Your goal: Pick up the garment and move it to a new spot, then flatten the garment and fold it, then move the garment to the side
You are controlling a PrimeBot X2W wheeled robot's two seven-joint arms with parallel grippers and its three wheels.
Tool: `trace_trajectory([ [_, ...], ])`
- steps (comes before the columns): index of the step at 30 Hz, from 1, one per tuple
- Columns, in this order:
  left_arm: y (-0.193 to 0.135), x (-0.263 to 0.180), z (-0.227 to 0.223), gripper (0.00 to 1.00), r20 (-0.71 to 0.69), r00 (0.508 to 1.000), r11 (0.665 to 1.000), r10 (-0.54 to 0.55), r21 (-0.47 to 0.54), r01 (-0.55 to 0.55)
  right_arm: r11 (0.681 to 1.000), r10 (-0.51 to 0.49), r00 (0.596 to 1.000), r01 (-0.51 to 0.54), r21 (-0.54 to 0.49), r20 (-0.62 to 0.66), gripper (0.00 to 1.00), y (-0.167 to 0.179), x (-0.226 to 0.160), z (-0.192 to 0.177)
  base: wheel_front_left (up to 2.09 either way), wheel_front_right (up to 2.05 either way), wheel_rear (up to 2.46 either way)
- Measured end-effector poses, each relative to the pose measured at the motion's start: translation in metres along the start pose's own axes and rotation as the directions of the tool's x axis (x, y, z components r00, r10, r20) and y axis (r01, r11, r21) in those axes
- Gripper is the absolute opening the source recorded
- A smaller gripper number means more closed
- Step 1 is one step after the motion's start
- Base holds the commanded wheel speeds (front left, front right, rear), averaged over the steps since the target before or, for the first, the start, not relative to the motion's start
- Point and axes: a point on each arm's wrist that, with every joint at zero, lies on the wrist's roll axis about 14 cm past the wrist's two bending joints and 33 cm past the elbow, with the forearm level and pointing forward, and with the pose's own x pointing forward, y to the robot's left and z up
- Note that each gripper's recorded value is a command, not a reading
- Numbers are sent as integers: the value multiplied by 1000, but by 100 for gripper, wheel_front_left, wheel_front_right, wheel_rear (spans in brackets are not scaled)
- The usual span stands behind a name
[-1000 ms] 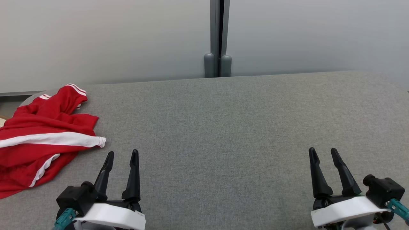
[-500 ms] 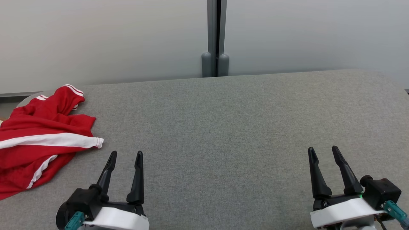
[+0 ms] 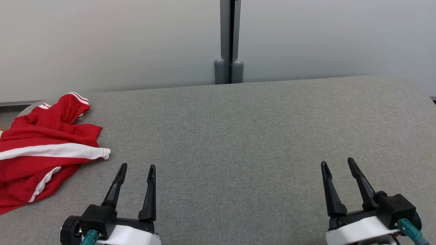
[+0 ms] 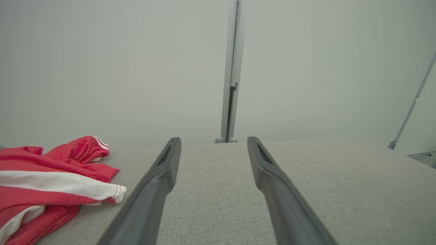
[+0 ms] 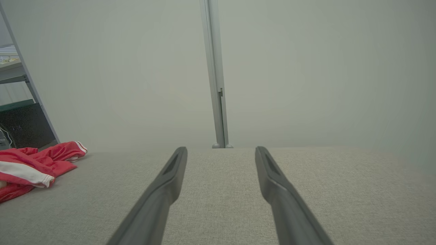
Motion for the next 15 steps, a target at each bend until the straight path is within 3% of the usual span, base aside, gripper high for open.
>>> trace_trajectory([
  [15,-4,-2,-4,100,2,1000,997,-23,74,23,995,42,999,-41,-89,6,100,9,-2,0,0,0,0],
])
